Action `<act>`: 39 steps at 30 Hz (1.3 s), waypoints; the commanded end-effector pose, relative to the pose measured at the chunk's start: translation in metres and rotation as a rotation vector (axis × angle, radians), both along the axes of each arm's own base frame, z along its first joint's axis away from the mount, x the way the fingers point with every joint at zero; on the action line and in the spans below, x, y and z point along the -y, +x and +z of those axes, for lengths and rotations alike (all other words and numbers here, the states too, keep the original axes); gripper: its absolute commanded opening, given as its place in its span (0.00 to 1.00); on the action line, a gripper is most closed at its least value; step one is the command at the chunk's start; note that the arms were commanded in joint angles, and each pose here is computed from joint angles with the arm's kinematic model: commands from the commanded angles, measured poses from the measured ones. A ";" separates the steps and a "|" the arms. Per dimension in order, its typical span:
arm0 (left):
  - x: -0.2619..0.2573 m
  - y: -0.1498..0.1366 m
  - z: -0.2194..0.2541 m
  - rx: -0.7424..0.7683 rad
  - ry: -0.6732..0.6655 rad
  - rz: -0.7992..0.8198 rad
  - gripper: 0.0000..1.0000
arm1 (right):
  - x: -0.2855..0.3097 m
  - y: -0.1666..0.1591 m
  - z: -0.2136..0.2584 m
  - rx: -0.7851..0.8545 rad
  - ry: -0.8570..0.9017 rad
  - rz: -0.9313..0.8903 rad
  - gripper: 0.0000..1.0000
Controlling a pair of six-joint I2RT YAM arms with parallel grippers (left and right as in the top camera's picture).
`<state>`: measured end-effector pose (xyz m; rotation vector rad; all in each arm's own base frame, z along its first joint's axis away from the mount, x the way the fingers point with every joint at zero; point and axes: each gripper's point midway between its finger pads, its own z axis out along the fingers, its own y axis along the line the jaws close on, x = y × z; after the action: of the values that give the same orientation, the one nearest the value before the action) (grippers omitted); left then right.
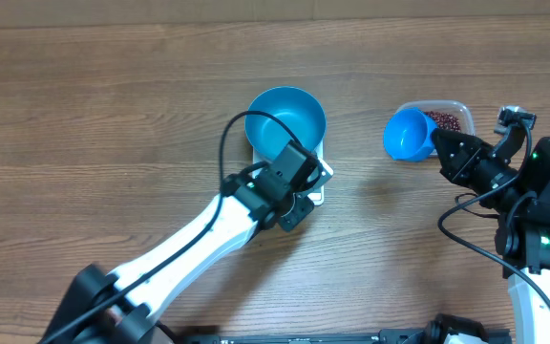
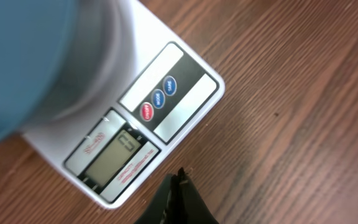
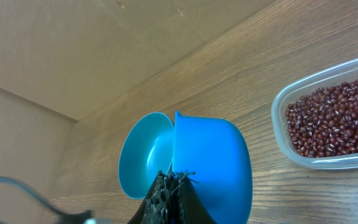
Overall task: Scoop item into bowl and weigh 150g on scale
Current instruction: 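Lift the left gripper back from the scale buttons to hover beside the scale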
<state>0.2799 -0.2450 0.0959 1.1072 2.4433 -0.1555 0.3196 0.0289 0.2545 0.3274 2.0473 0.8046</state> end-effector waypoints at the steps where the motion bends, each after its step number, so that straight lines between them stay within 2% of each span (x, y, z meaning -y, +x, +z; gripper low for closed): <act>1: -0.004 -0.002 0.027 0.048 -0.043 0.020 0.04 | 0.003 0.001 0.011 0.033 -0.015 -0.006 0.04; 4: -0.006 -0.004 0.051 0.098 -0.087 0.025 0.04 | 0.003 0.001 0.011 0.033 -0.015 -0.006 0.04; 5: -0.007 -0.003 0.058 0.117 -0.101 0.030 0.08 | 0.003 0.001 0.011 0.033 -0.015 -0.006 0.04; 6: -0.009 -0.002 0.065 0.135 -0.109 0.045 0.33 | 0.003 0.001 0.011 0.033 -0.015 -0.007 0.04; 7: -0.012 -0.001 0.071 0.154 -0.117 0.067 0.93 | 0.003 0.001 0.011 0.033 -0.015 -0.007 0.04; 8: -0.015 0.000 0.076 0.170 -0.124 0.090 0.99 | 0.003 0.001 0.011 0.033 -0.015 -0.007 0.04; 15: -0.027 0.001 0.099 0.212 -0.174 0.165 1.00 | 0.003 0.000 0.010 0.030 -0.014 -0.006 0.04; 20: -0.047 -0.002 0.109 0.188 -0.222 0.283 0.99 | 0.002 -0.001 0.008 0.019 -0.011 -0.006 0.04; 25: -0.067 -0.009 0.130 0.215 -0.264 0.317 0.99 | 0.002 -0.001 0.008 0.014 -0.005 -0.004 0.04; 31: -0.067 -0.020 0.144 0.275 -0.236 0.167 0.99 | 0.002 -0.001 0.007 0.011 -0.005 -0.004 0.04; 39: -0.069 -0.023 0.137 0.248 -0.216 0.166 1.00 | 0.001 -0.002 0.007 0.010 -0.004 -0.004 0.04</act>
<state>0.2573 -0.1750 0.2347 0.7430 2.2294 -0.2095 0.3179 0.0293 0.2516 0.3365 2.0605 0.8087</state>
